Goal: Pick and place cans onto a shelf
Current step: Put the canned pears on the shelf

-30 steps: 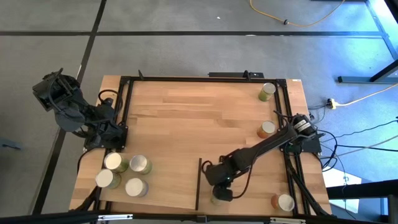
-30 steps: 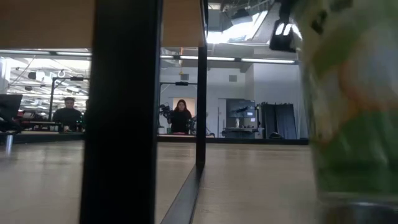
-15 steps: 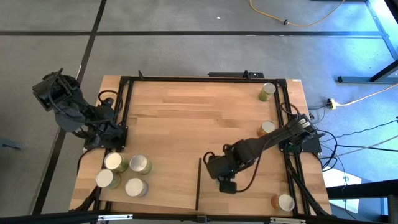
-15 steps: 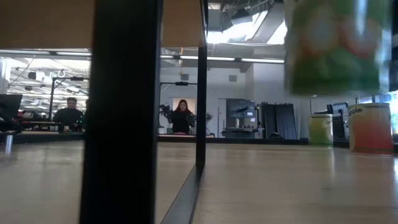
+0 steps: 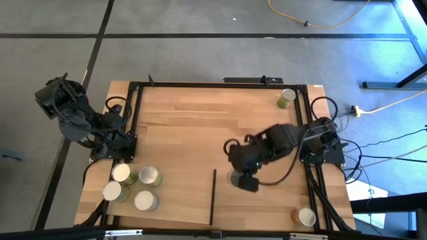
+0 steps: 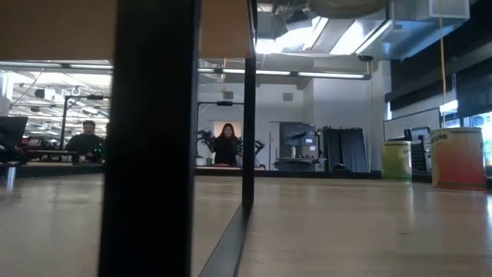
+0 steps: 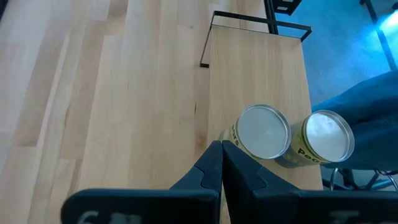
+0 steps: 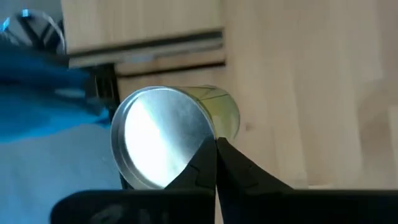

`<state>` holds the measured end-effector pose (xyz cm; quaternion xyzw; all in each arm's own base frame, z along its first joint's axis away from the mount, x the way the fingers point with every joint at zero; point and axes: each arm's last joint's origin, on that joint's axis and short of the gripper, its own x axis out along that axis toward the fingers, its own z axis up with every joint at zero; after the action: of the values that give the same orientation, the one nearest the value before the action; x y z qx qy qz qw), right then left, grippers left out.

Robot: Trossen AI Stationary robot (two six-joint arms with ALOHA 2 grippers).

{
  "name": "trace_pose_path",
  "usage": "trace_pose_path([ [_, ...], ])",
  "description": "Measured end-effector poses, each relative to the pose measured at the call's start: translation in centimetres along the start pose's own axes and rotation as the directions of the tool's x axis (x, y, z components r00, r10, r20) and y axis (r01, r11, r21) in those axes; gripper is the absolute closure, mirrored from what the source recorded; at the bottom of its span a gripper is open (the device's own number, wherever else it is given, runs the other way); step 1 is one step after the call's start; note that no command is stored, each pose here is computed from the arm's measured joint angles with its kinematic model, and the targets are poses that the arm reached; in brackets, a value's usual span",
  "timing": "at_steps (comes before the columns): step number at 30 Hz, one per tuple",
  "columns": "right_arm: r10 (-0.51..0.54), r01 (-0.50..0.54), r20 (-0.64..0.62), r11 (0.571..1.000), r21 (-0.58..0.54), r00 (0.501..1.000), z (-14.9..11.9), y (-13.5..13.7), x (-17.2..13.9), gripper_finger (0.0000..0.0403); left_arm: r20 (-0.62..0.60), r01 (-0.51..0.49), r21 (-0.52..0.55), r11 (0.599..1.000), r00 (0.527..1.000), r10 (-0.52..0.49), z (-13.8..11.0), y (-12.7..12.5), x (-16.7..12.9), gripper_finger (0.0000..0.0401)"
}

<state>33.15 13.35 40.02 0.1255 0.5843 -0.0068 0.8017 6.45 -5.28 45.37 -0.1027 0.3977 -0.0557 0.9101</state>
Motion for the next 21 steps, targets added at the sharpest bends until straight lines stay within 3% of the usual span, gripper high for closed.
trace_pose_path([
  [10, 0.063, -0.063, 0.088, 0.998, 0.0, 0.994, 2.2, -2.9, -1.9, 0.0403, 0.005, -0.005, 0.0, 1.0, 1.0, 0.005, 0.0, 0.0, 0.0, 0.0401],
  [21, 0.218, -0.184, 0.282, 0.973, -0.142, 0.934, 5.5, -4.5, -2.6, 0.0403, 0.006, -0.007, 0.0, 1.0, 1.0, 0.007, 0.0, 0.0, 0.0, 0.0401],
])
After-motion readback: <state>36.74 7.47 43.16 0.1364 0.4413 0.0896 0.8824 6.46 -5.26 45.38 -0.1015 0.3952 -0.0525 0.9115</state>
